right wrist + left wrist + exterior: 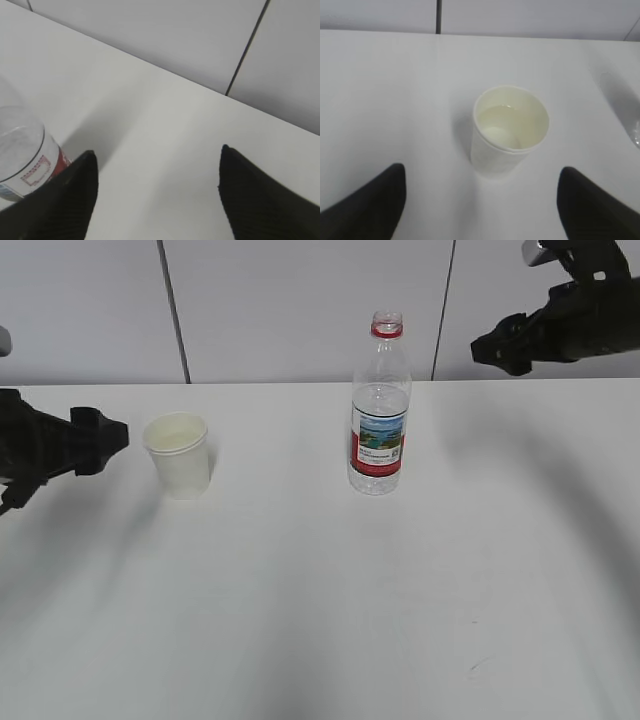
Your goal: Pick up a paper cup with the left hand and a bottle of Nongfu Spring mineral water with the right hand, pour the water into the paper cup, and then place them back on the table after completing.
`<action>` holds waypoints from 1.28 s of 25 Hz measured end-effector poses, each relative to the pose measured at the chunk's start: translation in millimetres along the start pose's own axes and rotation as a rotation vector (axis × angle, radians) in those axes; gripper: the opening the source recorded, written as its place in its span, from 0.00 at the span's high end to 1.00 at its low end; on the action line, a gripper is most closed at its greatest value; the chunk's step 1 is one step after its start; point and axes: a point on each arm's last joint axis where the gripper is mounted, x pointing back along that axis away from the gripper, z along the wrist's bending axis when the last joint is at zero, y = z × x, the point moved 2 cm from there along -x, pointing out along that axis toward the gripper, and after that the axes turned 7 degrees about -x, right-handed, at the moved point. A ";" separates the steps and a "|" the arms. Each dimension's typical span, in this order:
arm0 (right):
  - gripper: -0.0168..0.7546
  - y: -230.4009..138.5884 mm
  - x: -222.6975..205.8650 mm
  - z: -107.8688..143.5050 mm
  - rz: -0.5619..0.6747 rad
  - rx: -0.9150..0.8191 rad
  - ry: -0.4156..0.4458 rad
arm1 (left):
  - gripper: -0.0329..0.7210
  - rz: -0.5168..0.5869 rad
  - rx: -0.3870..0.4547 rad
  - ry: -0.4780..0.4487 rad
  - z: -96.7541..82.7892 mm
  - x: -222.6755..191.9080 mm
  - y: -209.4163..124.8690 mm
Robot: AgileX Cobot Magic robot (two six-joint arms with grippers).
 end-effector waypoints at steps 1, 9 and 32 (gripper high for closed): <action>0.26 0.6 0.6 -0.8 -0.002 -0.002 -0.008 | 0.21 0.018 0.007 0.014 1.1 0.5 4.6; 0.26 0.9 0.6 -3.2 -0.005 -0.016 -0.030 | 0.27 0.301 0.074 0.149 10.1 5.5 39.2; 0.26 1.4 1.6 -13.7 -0.019 -0.126 -0.125 | 0.35 0.769 0.001 0.165 3.2 41.4 109.0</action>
